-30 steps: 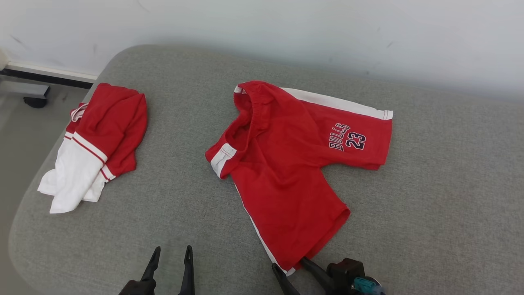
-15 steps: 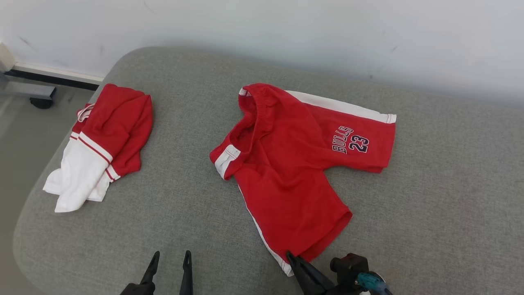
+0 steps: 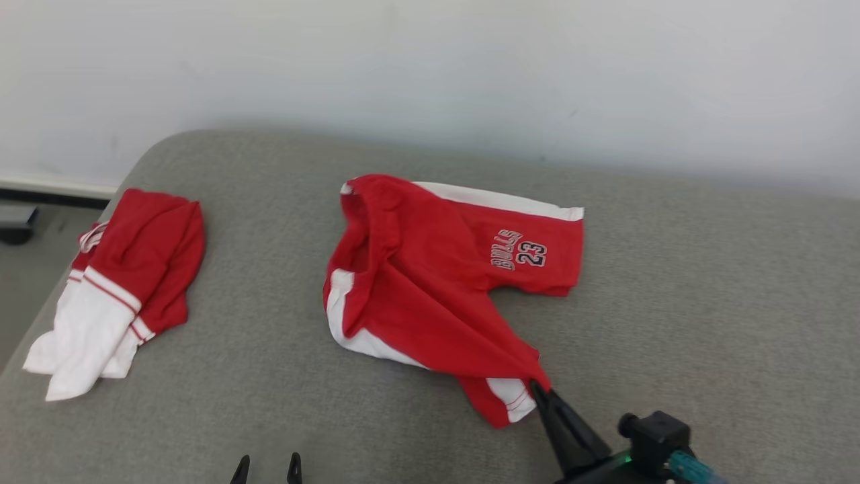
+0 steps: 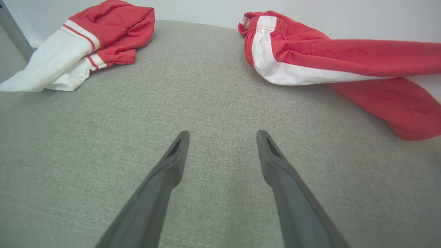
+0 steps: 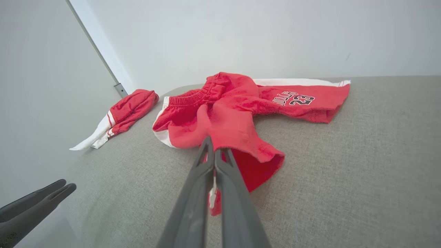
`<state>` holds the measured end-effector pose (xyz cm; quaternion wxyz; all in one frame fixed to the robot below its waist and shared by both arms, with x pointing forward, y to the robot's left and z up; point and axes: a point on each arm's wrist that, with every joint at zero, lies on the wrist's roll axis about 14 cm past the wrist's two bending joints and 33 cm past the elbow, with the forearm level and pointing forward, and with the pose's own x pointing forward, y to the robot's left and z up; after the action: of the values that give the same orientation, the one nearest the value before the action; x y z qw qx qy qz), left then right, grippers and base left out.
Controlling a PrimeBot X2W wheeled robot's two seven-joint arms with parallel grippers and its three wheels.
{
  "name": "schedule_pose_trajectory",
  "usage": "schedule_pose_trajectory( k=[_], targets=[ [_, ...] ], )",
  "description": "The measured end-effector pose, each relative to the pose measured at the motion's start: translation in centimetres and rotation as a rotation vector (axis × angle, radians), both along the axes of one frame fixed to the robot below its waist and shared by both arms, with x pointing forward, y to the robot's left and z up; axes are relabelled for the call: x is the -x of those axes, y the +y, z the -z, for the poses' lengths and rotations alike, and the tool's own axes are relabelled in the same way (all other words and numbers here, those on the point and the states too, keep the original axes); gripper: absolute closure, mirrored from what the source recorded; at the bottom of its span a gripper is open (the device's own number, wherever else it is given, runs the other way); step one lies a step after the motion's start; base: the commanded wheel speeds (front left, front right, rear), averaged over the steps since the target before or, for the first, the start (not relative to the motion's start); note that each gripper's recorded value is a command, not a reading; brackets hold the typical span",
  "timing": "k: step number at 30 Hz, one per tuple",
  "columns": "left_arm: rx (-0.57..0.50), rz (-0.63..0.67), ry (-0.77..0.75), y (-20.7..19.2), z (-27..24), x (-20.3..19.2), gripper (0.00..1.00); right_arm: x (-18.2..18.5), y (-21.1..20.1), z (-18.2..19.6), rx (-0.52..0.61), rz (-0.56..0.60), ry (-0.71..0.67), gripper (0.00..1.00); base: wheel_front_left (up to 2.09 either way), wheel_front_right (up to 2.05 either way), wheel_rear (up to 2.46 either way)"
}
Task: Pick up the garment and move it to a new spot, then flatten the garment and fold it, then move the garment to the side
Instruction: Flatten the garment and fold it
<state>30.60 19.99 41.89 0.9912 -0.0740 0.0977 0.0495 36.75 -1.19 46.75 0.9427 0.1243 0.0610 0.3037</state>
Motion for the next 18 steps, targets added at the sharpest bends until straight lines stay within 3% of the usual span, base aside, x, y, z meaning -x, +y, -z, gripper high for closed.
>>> schedule_pose_trajectory(
  k=[7,18],
  targets=[
    [0.018,0.086,-0.038,-2.7,-1.0,-1.4,0.0,0.2,-5.2,-3.7,0.003,0.111,-0.127,1.0,0.0,0.0,0.0],
    [0.026,0.129,-0.035,-4.1,-0.9,-1.7,0.0,-0.3,-10.8,-4.3,0.044,0.215,-0.148,1.0,0.0,0.0,0.0]
  ],
)
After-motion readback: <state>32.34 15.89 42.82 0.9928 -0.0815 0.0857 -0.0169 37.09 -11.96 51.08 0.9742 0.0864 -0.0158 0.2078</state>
